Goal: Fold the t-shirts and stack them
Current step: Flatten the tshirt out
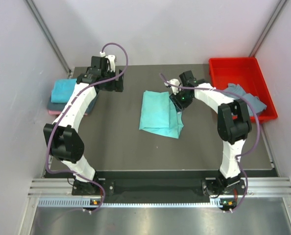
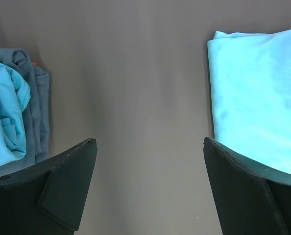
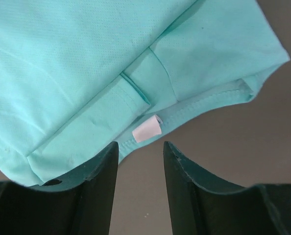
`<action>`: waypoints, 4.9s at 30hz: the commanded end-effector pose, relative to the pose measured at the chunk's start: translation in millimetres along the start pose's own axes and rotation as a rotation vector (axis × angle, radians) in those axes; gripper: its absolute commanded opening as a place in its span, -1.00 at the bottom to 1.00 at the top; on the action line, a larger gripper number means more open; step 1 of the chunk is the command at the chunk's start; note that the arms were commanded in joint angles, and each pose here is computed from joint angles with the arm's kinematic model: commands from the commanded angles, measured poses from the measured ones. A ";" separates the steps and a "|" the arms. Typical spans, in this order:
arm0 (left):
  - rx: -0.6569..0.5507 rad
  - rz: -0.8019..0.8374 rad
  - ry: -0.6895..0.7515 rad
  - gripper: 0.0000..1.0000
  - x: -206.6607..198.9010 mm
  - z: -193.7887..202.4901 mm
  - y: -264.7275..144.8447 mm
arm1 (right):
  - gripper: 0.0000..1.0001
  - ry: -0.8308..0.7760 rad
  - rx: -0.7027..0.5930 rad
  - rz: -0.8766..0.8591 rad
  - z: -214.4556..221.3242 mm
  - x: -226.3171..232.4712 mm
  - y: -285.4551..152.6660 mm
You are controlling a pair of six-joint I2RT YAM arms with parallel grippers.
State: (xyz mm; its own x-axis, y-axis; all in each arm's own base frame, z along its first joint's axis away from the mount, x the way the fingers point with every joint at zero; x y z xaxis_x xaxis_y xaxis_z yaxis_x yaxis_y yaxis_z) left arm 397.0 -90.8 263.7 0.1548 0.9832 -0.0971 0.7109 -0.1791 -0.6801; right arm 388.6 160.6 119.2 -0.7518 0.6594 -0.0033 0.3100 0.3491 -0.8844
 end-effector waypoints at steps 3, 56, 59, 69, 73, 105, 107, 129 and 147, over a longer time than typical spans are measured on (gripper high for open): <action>-0.089 -0.002 0.015 0.88 -0.4 -14.3 -19.1 | -0.14 0.033 -0.071 -0.026 -28.7 -6.6 9.5; -0.103 0.027 -0.003 0.87 -10.3 -34.5 5.9 | -1.00 -0.148 -0.512 0.183 -157.1 -41.0 -143.8; -0.130 0.019 0.007 0.87 -12.4 -41.6 1.6 | -1.00 -0.228 -0.655 0.220 -183.0 -23.9 -194.0; -0.191 -0.013 -0.003 0.87 -12.2 -55.2 -12.3 | -1.00 -0.326 -1.109 0.232 -230.5 29.2 -329.2; -0.203 -0.036 0.006 0.87 -9.7 -55.6 -18.3 | -1.00 -0.333 -1.259 0.193 -240.0 45.8 -366.9; 0.385 0.196 0.088 0.69 -29.7 127.8 81.3 | -1.00 0.025 -0.794 0.356 -145.2 -116.2 -193.4; 0.388 0.225 0.034 0.70 -36.4 126.9 88.4 | -1.00 0.029 -0.791 0.377 -143.8 -122.4 -193.5; 0.395 0.389 -0.070 0.25 -69.1 106.6 143.8 | -1.00 0.109 -0.766 0.428 -125.7 -156.3 -187.3; 0.409 0.431 -0.078 -0.33 -75.9 108.4 141.0 | -1.00 0.128 -0.759 0.439 -123.1 -164.7 -181.0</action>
State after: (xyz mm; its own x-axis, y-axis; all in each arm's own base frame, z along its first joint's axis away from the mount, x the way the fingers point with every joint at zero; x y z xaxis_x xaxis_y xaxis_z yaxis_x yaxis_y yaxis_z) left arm 406.4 -180.2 84.7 0.2660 0.8519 -0.4512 0.2535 -0.5134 -0.8199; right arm 520.3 80.5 300.2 -0.4618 0.8758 -0.1401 0.8427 0.3840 -0.3772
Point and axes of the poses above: each gripper's point midway between its finger pads, its own y axis out along the fingers, its own x axis along the line the jaws close on, z = x × y, the point moved 6 cm from there along -y, back along the fingers, and after that the axes turned 2 degrees about -y, right-handed, at the moved point
